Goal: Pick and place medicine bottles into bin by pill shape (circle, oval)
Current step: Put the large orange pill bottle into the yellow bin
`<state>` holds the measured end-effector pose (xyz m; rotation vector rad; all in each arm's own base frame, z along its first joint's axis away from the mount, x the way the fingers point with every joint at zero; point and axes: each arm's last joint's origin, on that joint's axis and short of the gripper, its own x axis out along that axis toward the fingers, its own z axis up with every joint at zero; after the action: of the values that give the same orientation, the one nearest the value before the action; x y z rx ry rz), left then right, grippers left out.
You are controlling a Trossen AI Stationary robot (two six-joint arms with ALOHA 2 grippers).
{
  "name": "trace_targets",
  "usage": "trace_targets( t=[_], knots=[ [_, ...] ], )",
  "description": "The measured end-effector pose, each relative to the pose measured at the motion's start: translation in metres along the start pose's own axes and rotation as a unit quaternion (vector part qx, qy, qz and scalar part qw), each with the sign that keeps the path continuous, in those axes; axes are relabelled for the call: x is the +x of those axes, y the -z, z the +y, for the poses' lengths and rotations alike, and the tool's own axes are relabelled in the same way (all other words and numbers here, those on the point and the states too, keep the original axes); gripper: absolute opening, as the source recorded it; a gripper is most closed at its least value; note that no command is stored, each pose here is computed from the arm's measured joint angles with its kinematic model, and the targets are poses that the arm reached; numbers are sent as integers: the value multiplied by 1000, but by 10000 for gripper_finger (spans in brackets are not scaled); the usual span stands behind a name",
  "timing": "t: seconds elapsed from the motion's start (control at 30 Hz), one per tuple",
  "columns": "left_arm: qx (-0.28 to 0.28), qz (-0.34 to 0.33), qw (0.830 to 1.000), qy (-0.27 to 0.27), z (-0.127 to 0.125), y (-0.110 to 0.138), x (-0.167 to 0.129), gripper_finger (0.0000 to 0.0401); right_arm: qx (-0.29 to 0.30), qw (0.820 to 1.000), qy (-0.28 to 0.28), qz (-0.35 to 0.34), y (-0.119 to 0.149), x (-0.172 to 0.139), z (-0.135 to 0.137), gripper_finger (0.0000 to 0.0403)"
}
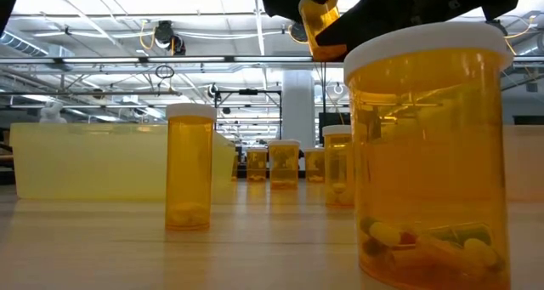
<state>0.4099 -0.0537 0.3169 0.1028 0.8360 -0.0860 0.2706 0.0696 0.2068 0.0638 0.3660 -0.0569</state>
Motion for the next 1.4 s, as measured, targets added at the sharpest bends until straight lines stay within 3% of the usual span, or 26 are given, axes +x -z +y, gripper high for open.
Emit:
trace_targets(
  t=[0.3, 0.63, 0.93, 1.2, 1.4],
  knots=[
    [2, -2, 1000, -9, -1, -1, 3, 292, -4, 1000, -2, 2, 0, 0, 0, 183],
    [0, -1, 1000, -11, -2, 0, 1, 207, -4, 1000, -2, 0, 0, 0, 0, 183],
    [1, -1, 1000, -10, -7, 0, 1, 240, -5, 1000, -2, 0, 0, 0, 0, 183],
    [0, -1, 1000, -8, -9, -1, 0, 206, -2, 1000, -12, -5, -1, 0, 1, 195],
    [1, 0, 1000, -9, -9, 0, 0, 224, -1, 1000, -12, -6, -1, 0, 1, 199]
  ],
)
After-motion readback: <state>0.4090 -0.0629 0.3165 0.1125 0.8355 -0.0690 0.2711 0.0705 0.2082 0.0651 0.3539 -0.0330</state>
